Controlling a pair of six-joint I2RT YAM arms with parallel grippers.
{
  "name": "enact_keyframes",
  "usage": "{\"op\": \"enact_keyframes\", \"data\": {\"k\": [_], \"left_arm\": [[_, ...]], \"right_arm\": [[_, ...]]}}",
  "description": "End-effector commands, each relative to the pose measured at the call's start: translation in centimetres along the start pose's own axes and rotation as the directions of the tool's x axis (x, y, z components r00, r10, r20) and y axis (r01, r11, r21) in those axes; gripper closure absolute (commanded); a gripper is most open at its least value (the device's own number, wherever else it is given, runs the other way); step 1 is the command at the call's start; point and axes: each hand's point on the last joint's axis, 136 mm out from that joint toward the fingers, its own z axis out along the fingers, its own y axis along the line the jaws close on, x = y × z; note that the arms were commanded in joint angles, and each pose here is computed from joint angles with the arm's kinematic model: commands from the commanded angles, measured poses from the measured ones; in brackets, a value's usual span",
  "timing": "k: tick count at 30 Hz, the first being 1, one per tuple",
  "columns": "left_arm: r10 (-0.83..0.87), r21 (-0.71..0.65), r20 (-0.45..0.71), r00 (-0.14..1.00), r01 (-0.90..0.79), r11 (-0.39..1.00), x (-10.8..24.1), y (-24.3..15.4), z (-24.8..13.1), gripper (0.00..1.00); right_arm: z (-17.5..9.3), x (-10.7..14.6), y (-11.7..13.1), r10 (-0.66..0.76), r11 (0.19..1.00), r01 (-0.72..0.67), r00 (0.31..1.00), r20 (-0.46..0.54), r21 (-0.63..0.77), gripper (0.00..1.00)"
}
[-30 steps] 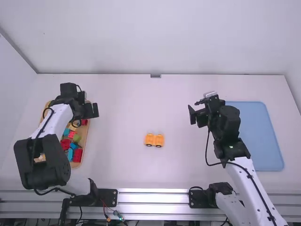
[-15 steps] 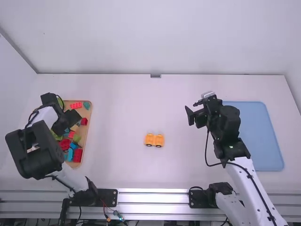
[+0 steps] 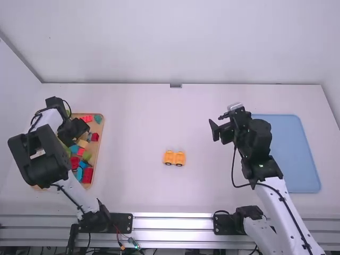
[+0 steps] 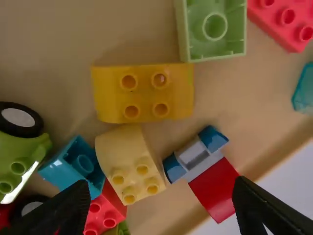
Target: Assemble lego blocks to make yellow taxi
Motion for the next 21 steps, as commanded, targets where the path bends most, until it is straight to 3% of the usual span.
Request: {"op": "enact_keyframes", "data": {"k": [1, 5, 8, 10, 12, 18, 21], "left_arm": [[-0.038, -0.011, -0.044, 0.998, 0.038, 0.999, 0.69, -0.10, 1.07, 0.20], [-0.162, -0.025, -0.052, 0.985, 0.161, 0.987, 1.10, 0.02, 1.52, 0.00], [-0.229, -0.034, -0.057, 0.972, 0.228, 0.973, 1.17, 0.42, 1.48, 0.01], [-0.231, -0.036, -0.066, 0.971, 0.229, 0.973, 1.41, 0.37, 1.47, 0.05], [-0.228, -0.035, -0.062, 0.972, 0.226, 0.973, 1.32, 0.35, 1.48, 0.02], [-0.198, -0.026, -0.069, 0.978, 0.197, 0.980, 1.23, 0.14, 1.16, 0.12], [-0.199, -0.005, -0.093, 0.976, 0.199, 0.980, 1.43, -0.38, 0.79, 0.25]], "right_arm": [[-0.47, -1.78, -0.11, -0.005, 1.000, 0.005, 0.999, 0.044, 0.002, 0.01], [-0.47, -1.95, -0.13, -0.007, 1.000, 0.007, 0.999, 0.050, 0.003, 0.01], [-0.48, -2.02, -0.14, -0.008, 1.000, 0.007, 0.999, 0.053, 0.003, 0.01], [-0.48, -2.08, -0.14, -0.008, 1.000, 0.008, 0.998, 0.055, 0.003, 0.01], [-0.48, -2.10, -0.15, -0.008, 1.000, 0.008, 0.998, 0.056, 0.004, 0.01], [-0.48, -2.11, -0.15, -0.009, 1.000, 0.008, 0.998, 0.057, 0.004, 0.01], [-0.48, -2.10, -0.15, -0.008, 1.000, 0.008, 0.998, 0.056, 0.004, 0.01]]}}
